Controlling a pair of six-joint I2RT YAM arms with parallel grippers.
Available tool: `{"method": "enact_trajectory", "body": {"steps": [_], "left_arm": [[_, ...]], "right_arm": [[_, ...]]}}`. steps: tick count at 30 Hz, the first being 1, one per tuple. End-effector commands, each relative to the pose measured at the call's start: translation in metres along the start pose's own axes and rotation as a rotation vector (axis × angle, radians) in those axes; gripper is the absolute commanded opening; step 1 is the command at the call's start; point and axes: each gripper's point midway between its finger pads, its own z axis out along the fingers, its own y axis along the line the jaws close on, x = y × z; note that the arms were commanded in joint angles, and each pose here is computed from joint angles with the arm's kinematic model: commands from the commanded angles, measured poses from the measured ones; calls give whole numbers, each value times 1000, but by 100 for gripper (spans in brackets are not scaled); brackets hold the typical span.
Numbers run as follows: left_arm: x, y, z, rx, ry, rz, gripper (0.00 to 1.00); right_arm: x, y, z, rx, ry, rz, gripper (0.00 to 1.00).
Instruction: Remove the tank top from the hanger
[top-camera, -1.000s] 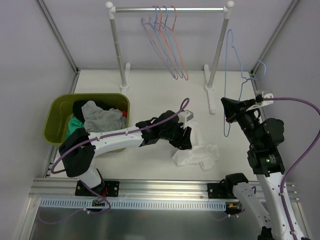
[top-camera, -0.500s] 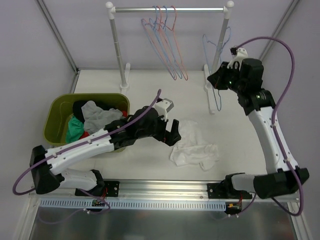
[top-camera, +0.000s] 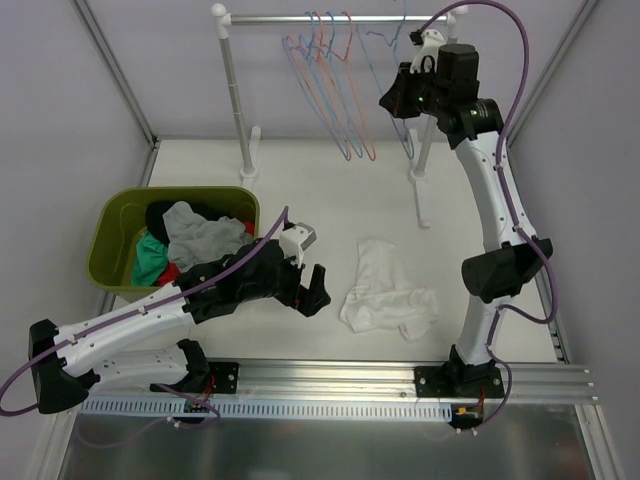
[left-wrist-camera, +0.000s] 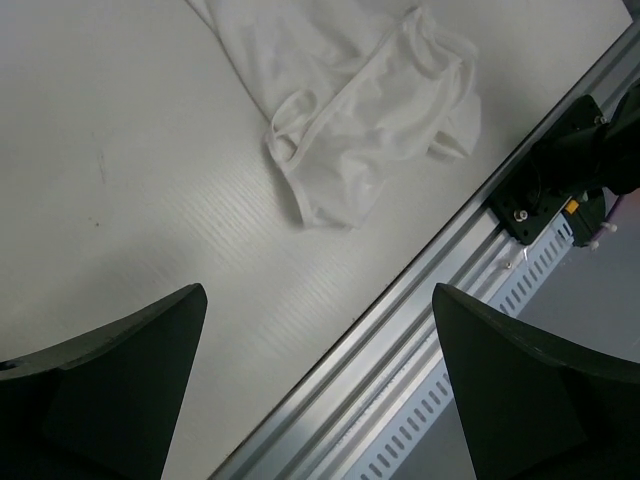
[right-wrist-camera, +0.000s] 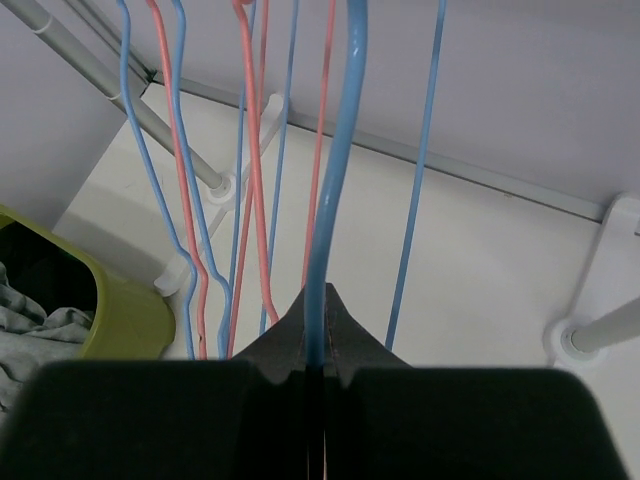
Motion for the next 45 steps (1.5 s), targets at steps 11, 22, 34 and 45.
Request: {"method": "enact_trajectory", "body": {"steps": [11,22,34,45], "left_arm": [[12,0,-4,13,21,-47,99],[12,0,4,4,40,-42,99],[-3,-5,40,-39,80,-36,99],[34,-23,141,-35,338,32,99]], "right_arm": [[-6,27,56,-113,-42,-81,0],[-17,34,35,-118,-65,-89,52],[-32,-7,-71,61,-110,-64,87],[84,13,-218,146,-75,-55,99]]}}
